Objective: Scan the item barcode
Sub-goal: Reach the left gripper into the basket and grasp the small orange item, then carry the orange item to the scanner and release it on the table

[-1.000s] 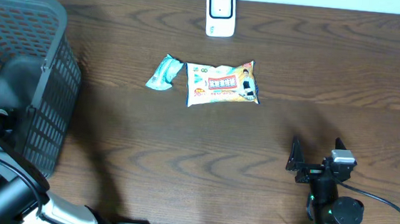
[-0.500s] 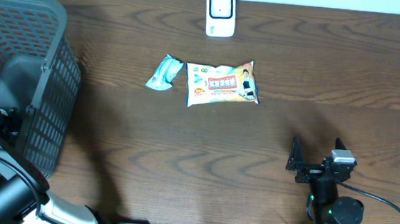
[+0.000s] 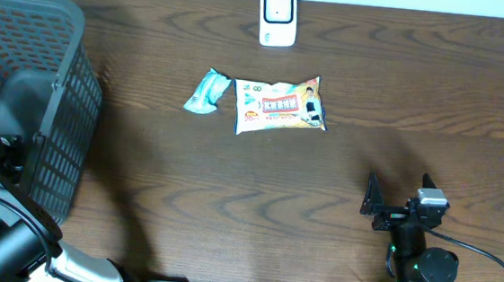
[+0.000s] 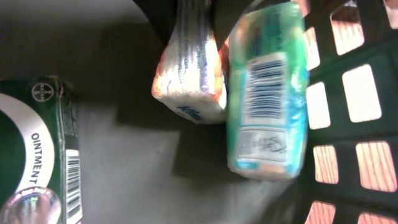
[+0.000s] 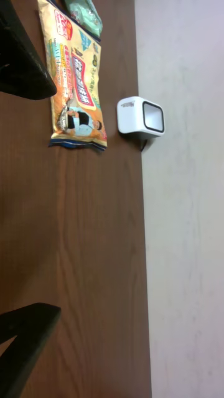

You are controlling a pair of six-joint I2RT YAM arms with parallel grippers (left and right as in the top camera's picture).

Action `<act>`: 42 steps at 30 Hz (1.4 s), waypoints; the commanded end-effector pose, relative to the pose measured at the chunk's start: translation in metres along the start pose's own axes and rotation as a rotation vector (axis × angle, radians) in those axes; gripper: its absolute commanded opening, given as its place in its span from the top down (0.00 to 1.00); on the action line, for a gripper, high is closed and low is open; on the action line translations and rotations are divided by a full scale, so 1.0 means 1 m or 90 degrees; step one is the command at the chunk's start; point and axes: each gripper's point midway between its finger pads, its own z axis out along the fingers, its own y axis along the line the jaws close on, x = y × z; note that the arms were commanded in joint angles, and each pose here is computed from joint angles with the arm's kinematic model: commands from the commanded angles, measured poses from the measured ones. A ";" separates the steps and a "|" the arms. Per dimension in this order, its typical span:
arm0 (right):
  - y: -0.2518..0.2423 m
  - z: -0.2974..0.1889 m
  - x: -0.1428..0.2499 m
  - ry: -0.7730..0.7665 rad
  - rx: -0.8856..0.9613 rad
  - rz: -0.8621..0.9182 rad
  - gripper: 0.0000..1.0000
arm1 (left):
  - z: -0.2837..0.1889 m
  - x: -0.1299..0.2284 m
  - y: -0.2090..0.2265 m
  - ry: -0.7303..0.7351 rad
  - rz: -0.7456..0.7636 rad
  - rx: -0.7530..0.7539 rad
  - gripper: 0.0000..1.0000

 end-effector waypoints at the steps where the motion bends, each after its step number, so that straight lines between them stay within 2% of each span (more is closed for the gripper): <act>1: 0.000 0.000 0.001 0.000 0.001 -0.010 0.01 | -0.021 -0.011 0.000 -0.028 -0.013 0.026 0.93; 5: 0.000 0.000 0.001 0.000 0.001 -0.010 0.01 | -0.057 -0.017 -0.009 -0.059 -0.033 0.117 0.92; 10: 0.000 0.000 0.000 0.000 0.001 -0.010 0.01 | -0.123 -0.029 -0.021 -0.139 -0.057 0.279 0.93; 14: 0.000 0.000 0.000 0.000 0.001 -0.010 0.01 | -0.202 -0.032 -0.034 -0.215 -0.055 0.475 0.93; 16: 0.000 0.000 0.001 0.000 0.001 -0.010 0.01 | -0.239 -0.024 -0.043 -0.221 -0.056 0.583 0.93; 17: 0.000 0.000 0.000 0.000 0.001 -0.010 0.01 | -0.278 -0.013 -0.058 -0.212 -0.041 0.697 0.93; 21: 0.000 0.000 0.001 0.000 0.001 -0.010 0.01 | -0.366 0.021 -0.091 -0.240 0.110 0.933 0.93; 23: 0.000 0.000 0.001 0.000 0.001 -0.010 0.01 | -0.402 0.038 -0.098 -0.274 0.174 1.010 0.93; 26: 0.000 0.000 0.001 0.000 0.001 -0.010 0.01 | -0.434 0.068 -0.104 -0.295 0.234 1.072 0.93; 29: 0.000 0.000 0.000 0.000 0.001 -0.010 0.01 | -0.447 0.106 -0.116 -0.270 0.306 1.103 0.93; 32: 0.000 0.000 0.001 0.000 0.001 -0.010 0.01 | -0.445 0.151 -0.133 -0.281 0.434 1.099 0.93; 34: 0.000 0.000 0.001 0.000 0.001 -0.010 0.01 | -0.429 0.168 -0.147 -0.293 0.473 1.047 0.93; 37: 0.000 0.000 0.000 0.000 0.001 -0.010 0.01 | -0.389 0.191 -0.170 -0.299 0.511 0.920 0.93; 42: 0.000 0.000 0.001 0.000 0.001 -0.010 0.01 | -0.332 0.254 -0.206 -0.296 0.673 0.778 0.92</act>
